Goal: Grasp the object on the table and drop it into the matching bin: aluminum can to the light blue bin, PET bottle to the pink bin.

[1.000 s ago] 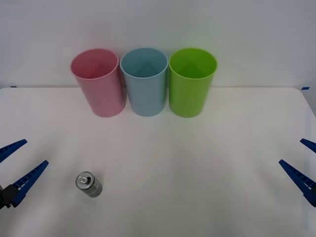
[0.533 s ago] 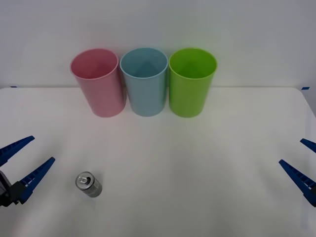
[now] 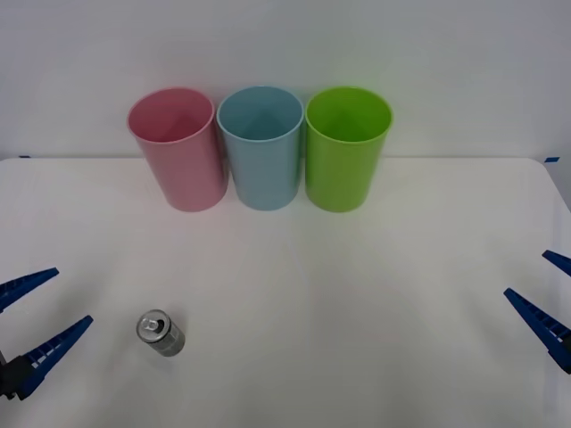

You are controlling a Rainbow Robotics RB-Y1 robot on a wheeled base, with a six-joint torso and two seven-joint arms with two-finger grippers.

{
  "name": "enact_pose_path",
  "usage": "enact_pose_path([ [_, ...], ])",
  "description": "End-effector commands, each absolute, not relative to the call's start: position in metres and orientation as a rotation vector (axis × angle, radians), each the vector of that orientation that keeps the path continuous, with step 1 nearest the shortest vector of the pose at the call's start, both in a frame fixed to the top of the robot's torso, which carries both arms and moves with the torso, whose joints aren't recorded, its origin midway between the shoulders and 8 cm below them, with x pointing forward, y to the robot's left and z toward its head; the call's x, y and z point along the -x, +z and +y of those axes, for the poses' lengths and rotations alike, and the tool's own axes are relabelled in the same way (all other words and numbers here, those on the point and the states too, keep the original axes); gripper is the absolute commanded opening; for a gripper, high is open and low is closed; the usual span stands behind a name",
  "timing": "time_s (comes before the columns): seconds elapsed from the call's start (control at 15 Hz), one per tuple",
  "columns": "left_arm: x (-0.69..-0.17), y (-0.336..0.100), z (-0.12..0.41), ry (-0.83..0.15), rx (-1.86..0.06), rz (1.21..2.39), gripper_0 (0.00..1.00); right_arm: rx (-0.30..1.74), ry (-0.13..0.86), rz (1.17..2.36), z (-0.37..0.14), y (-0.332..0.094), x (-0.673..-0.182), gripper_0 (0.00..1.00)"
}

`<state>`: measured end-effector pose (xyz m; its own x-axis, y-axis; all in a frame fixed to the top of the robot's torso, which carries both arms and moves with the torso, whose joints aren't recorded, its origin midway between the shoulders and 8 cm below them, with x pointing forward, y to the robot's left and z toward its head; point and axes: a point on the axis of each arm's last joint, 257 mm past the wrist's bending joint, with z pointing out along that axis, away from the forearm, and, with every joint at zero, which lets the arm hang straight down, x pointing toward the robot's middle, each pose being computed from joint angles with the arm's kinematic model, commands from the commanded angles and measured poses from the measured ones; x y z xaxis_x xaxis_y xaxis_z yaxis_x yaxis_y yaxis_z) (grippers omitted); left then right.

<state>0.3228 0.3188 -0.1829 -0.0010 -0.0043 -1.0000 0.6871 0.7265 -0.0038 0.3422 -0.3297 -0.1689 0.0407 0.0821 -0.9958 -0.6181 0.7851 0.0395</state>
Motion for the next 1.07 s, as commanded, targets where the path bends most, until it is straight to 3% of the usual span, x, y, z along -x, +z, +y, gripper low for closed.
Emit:
enact_pose_path([
  [0.07,-0.31,-0.195,0.326,-0.577,-0.62,1.519,1.0,0.465,0.567,1.441,-0.33,-0.169,-0.342,1.0],
  [0.73,-0.297,-0.262,0.349,-0.469,-0.874,1.599,1.0,0.465,0.567,1.441,-0.33,-0.169,-0.342,1.0],
  [1.07,-0.293,-0.276,0.338,-0.477,-0.909,1.609,1.0,0.465,0.567,1.441,-0.33,-0.169,-0.342,1.0],
])
